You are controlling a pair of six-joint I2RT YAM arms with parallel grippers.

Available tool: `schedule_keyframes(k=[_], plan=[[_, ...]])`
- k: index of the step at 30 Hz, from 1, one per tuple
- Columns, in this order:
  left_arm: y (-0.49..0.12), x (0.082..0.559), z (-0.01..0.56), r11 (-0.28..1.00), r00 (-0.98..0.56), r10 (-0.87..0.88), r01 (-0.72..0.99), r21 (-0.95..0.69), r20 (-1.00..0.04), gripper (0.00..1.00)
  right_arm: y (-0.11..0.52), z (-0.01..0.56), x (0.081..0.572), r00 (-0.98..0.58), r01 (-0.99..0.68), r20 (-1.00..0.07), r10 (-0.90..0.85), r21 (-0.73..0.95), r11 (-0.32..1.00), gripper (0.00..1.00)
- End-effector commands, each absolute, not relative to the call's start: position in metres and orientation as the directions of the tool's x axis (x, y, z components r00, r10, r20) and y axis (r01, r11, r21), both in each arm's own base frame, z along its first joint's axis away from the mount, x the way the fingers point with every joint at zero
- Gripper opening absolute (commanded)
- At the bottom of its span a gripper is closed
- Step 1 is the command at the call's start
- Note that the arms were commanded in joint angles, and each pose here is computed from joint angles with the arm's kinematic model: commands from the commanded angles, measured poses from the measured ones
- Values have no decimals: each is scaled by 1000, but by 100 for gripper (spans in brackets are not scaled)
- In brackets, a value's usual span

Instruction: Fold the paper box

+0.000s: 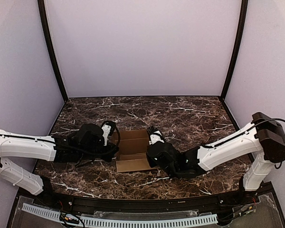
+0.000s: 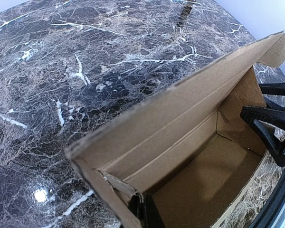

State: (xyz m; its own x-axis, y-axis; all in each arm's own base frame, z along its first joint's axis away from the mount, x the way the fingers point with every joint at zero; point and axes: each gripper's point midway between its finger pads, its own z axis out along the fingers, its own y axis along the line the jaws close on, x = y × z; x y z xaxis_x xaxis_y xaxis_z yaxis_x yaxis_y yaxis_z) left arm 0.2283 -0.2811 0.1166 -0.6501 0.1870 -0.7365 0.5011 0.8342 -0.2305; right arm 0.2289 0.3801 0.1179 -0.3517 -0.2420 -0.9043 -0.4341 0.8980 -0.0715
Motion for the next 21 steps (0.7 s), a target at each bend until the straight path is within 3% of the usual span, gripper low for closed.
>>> schedule_keyframes(k=[1, 9, 21], plan=[[-292, 222, 121, 804, -644, 177, 531, -268, -744, 0, 387, 142, 219, -342, -479, -920, -193, -6, 878, 33], [-290, 224, 119, 819, -643, 183, 519, -247, -744, 0, 362, 154, 227, -344, -436, -922, -178, -11, 900, 48], [-297, 229, 116, 826, -645, 194, 515, -232, -739, 0, 333, 162, 232, -360, -380, -918, -167, -19, 925, 56]])
